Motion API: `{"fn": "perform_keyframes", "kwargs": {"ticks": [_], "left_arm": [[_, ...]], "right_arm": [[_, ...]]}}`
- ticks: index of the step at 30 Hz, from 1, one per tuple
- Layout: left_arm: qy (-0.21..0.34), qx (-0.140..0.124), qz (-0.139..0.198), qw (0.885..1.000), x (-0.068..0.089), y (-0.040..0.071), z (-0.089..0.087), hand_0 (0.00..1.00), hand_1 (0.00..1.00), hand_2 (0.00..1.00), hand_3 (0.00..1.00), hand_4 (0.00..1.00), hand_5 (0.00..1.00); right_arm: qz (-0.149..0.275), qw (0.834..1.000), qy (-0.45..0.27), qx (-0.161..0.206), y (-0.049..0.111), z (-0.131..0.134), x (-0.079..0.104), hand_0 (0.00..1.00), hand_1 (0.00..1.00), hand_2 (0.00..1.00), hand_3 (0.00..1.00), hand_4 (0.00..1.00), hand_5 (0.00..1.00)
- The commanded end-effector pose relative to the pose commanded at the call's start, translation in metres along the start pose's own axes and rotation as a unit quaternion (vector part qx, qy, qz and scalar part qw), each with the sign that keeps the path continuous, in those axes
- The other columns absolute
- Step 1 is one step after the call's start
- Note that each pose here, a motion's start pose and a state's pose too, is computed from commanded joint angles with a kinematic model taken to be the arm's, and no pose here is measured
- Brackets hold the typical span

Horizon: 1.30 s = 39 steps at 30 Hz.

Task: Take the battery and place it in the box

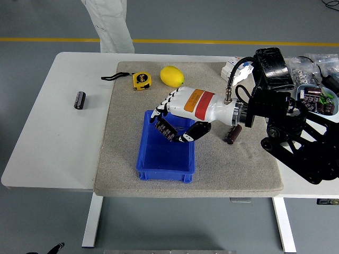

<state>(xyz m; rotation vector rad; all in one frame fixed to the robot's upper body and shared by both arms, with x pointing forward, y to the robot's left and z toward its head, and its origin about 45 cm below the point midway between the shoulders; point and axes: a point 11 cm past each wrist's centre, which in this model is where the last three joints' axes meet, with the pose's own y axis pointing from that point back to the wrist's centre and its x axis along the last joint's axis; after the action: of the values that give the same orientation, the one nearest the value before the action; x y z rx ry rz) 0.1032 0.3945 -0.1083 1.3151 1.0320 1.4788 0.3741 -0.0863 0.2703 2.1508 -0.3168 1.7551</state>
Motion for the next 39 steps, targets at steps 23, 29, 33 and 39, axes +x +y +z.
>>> {"fn": "perform_keyframes", "kwargs": {"ticks": [23, 29, 33, 39], "left_arm": [[-0.007, 0.005, 0.001, 1.0, 0.001, -0.001, -0.005, 0.745, 0.742, 0.882, 0.862, 0.826, 0.872], [-0.009, 0.008, 0.002, 1.0, 0.0, -0.001, -0.008, 0.745, 0.742, 0.881, 0.862, 0.826, 0.873], [-0.009, 0.008, 0.001, 1.0, 0.0, -0.001, -0.008, 0.744, 0.741, 0.88, 0.861, 0.826, 0.872], [-0.011, 0.007, 0.0, 1.0, -0.001, -0.001, -0.008, 0.743, 0.74, 0.879, 0.86, 0.826, 0.874]], "right_arm": [[0.101, 0.933, -0.206, -0.276, 0.08, 0.096, -0.034, 0.652, 0.658, 0.743, 0.868, 0.998, 0.228], [0.132, 0.903, -0.223, -0.343, 0.109, 0.106, -0.058, 0.641, 0.65, 0.712, 0.833, 0.998, 0.362], [0.149, 0.9, -0.199, -0.357, 0.113, 0.101, -0.063, 0.587, 0.612, 0.663, 0.795, 0.998, 0.403], [0.14, 0.904, -0.165, -0.368, 0.114, 0.097, -0.078, 0.545, 0.595, 0.646, 0.781, 0.998, 0.438]]}}
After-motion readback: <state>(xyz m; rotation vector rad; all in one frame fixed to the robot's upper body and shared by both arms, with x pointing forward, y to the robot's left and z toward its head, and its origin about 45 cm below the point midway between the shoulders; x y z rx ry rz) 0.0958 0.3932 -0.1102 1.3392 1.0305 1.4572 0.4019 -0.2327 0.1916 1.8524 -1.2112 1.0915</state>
